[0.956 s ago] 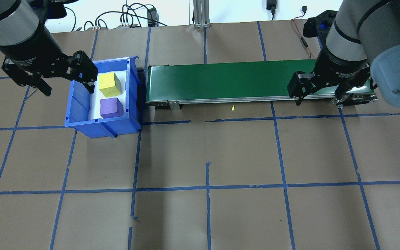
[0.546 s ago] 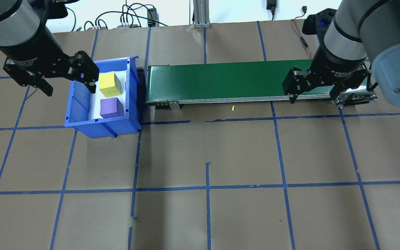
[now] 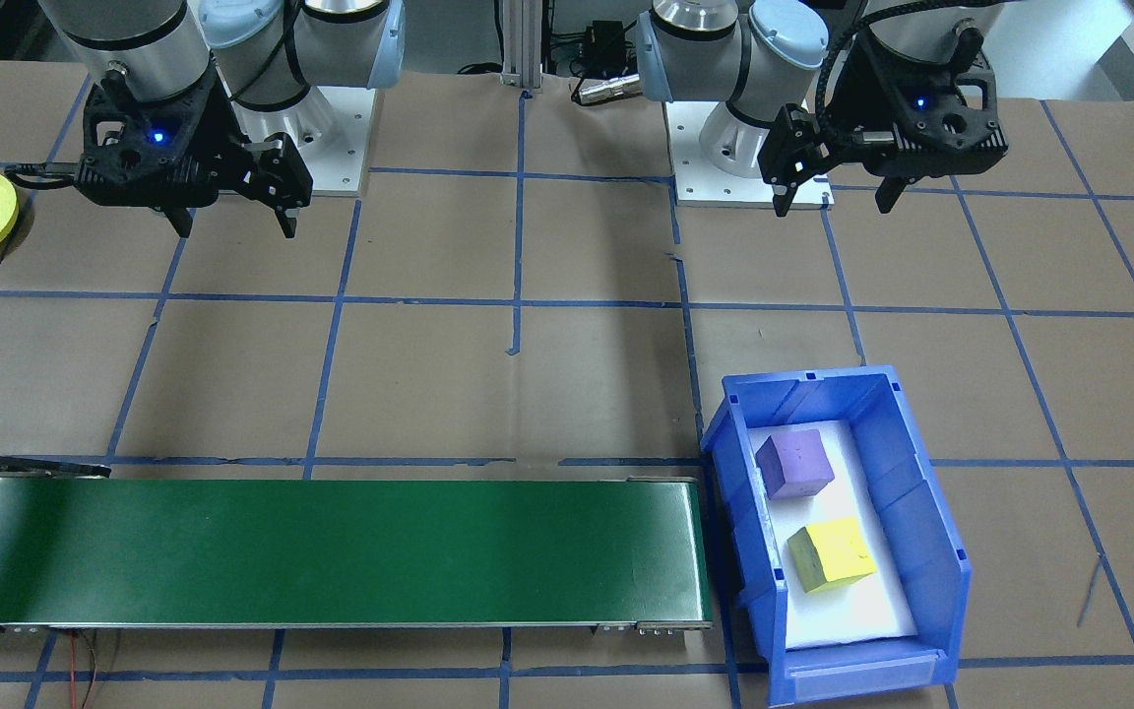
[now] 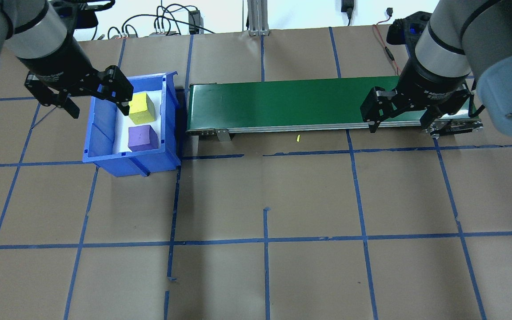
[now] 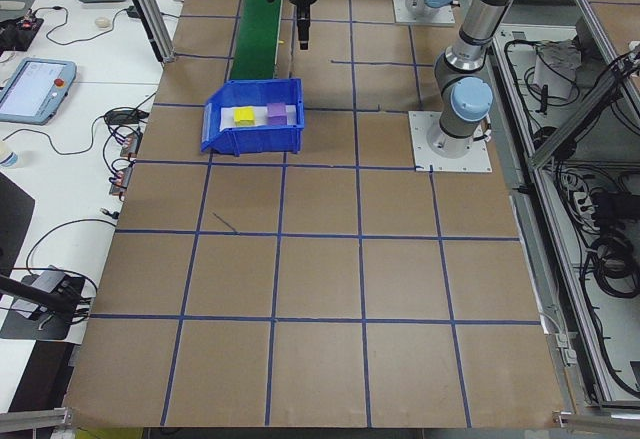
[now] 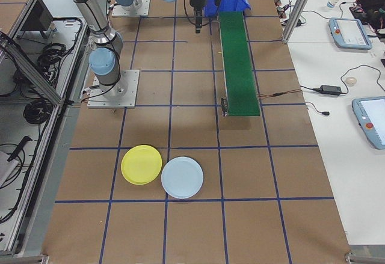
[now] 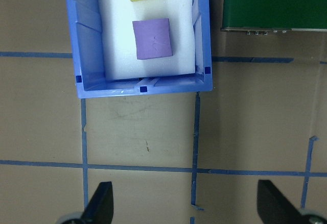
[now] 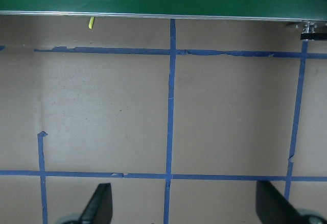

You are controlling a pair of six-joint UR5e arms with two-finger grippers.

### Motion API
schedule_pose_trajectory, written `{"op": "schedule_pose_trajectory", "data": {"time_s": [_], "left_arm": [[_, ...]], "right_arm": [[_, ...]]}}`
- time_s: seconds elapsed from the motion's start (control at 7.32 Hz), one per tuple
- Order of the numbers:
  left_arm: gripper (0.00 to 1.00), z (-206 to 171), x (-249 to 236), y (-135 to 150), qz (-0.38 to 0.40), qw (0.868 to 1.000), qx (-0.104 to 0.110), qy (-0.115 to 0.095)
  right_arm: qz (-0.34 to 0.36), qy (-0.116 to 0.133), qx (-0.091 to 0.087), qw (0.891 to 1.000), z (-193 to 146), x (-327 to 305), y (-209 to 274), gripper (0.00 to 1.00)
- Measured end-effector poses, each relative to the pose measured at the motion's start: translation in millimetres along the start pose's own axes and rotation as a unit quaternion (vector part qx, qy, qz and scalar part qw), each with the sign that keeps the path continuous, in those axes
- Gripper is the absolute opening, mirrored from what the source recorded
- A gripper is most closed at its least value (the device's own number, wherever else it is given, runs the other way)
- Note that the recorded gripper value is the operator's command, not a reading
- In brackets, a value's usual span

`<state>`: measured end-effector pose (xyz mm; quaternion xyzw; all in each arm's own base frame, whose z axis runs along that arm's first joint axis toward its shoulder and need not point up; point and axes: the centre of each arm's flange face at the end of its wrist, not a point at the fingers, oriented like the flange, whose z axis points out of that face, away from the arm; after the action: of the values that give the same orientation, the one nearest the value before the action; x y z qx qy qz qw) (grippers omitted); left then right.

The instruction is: Move block left to right into plate

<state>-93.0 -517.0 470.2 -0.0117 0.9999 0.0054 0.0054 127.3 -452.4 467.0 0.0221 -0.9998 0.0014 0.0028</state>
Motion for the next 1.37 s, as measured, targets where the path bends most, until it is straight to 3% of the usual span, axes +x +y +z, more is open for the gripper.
{"op": "schedule_pose_trajectory", "data": {"time_s": [0.41, 0.55, 1.09, 1.37], "left_arm": [[1.0, 95.1, -34.4, -67.4, 0.0, 1.0, -0.028, 0.013], [1.0, 125.4, -43.5, -74.5, 0.003, 0.999, -0.037, 0.016], [1.0, 195.9, -49.5, -88.1, 0.005, 0.999, -0.018, 0.034], [0.98, 215.7, -52.9, -94.8, 0.008, 1.0, -0.019, 0.023]], "right_arm": [[-0.016, -0.02, 0.001, 1.0, 0.3, -3.0, -0.8, 1.0], [-0.017, -0.022, 0.001, 1.0, 0.6, -3.3, -0.9, 1.0], [-0.015, -0.025, -0.006, 1.0, 3.2, -3.6, 0.6, 1.0], [-0.015, -0.026, -0.008, 1.0, 5.1, -3.8, 0.9, 1.0]]}}
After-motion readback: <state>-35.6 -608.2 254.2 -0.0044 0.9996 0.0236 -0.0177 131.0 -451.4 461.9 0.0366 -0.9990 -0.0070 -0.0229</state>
